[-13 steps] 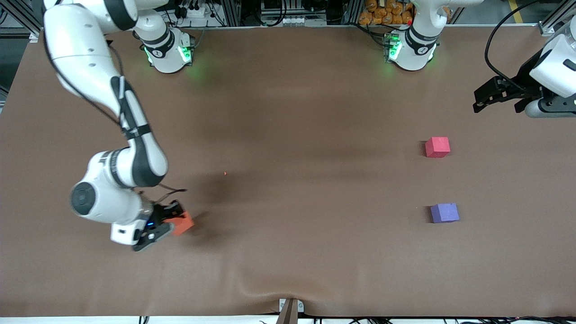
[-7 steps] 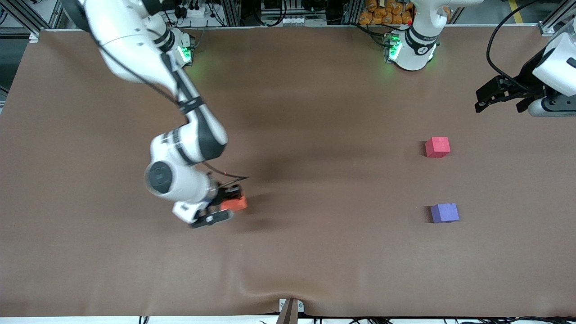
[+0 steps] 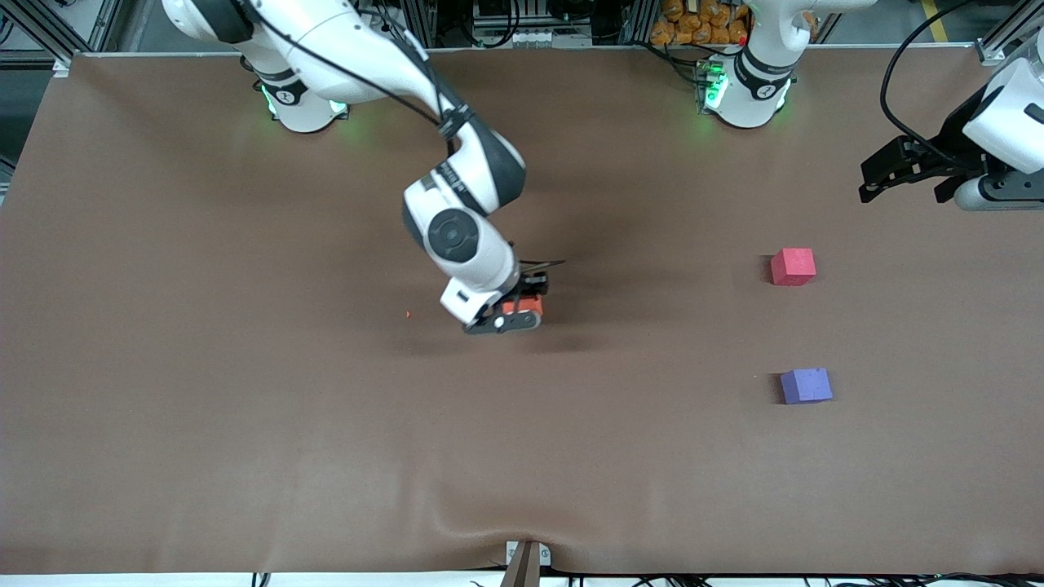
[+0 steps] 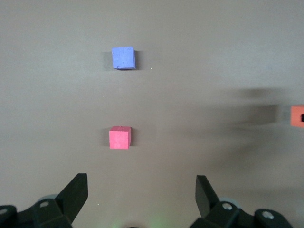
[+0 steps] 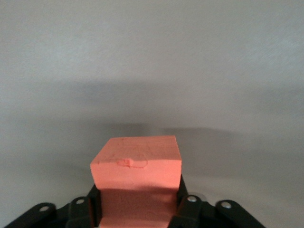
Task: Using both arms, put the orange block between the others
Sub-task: 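Carry the orange cube with the right gripper toward the table middle, then move the left gripper to the orange cube held by the right gripper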
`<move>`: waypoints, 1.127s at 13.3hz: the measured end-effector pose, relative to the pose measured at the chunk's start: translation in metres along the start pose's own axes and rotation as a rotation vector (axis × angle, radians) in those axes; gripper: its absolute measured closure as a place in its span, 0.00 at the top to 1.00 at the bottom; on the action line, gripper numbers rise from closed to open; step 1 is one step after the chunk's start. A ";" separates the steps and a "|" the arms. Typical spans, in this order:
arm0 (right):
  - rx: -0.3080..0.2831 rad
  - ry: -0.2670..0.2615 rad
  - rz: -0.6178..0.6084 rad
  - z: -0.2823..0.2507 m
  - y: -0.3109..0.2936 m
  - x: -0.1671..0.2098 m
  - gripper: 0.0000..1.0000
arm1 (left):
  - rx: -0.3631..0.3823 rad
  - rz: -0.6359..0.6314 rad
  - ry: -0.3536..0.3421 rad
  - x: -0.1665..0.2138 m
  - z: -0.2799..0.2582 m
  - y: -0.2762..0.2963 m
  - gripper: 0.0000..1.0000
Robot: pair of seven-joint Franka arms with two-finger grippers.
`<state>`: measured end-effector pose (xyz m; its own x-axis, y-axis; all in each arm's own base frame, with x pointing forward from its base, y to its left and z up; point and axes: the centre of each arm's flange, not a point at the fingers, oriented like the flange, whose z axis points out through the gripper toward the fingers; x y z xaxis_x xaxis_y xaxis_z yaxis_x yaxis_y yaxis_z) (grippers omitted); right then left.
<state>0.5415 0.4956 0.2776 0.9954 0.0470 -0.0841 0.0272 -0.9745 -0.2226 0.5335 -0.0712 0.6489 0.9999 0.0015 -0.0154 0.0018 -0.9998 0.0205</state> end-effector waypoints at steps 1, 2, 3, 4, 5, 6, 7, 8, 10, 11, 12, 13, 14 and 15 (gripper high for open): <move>0.004 0.008 0.020 0.006 -0.008 -0.006 0.61 | 0.001 0.001 -0.005 -0.001 0.000 0.000 1.00; 0.009 0.017 0.037 0.012 -0.017 -0.012 0.63 | 0.001 0.001 -0.009 -0.003 -0.001 0.000 1.00; 0.014 0.027 0.052 0.019 -0.025 -0.019 0.63 | 0.002 0.002 -0.016 -0.004 0.000 0.001 1.00; 0.017 0.032 0.064 0.027 -0.031 -0.025 0.63 | 0.003 0.002 -0.021 -0.004 0.000 0.001 1.00; 0.017 0.033 0.074 0.033 -0.037 -0.031 0.63 | 0.003 0.002 -0.024 -0.004 0.000 0.001 1.00; 0.017 0.033 0.082 0.038 -0.041 -0.035 0.67 | 0.004 0.002 -0.026 -0.005 0.000 0.001 1.00; 0.015 0.031 0.092 0.043 -0.044 -0.039 0.67 | 0.004 0.003 -0.027 -0.005 0.001 0.001 1.00; 0.015 0.031 0.097 0.046 -0.048 -0.043 0.71 | 0.004 0.003 -0.028 -0.005 0.001 0.001 1.00; 0.025 0.045 0.097 0.052 -0.054 -0.048 0.71 | 0.004 0.007 -0.030 -0.005 0.001 0.003 1.00; 0.029 0.050 0.094 0.057 -0.057 -0.051 0.77 | 0.005 0.006 -0.031 -0.005 0.002 0.005 1.00; 0.029 0.053 0.091 0.060 -0.059 -0.052 0.84 | 0.005 0.005 -0.032 -0.005 0.003 0.009 1.00; 0.030 0.057 0.093 0.060 -0.058 -0.051 0.84 | 0.006 0.005 -0.035 -0.005 0.004 0.014 1.00; 0.030 0.066 0.100 0.057 -0.054 -0.045 0.89 | 0.007 0.006 -0.039 -0.005 0.006 0.018 1.00; 0.034 0.078 0.113 0.050 -0.047 -0.036 0.99 | 0.007 0.011 -0.043 -0.004 0.008 0.023 1.00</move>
<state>0.4997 0.5510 0.2426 0.9961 -0.0814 -0.0349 -0.0875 -0.9646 -0.2487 0.5289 -0.0941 0.6411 0.9983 -0.0103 -0.0577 -0.0095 -0.9999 0.0135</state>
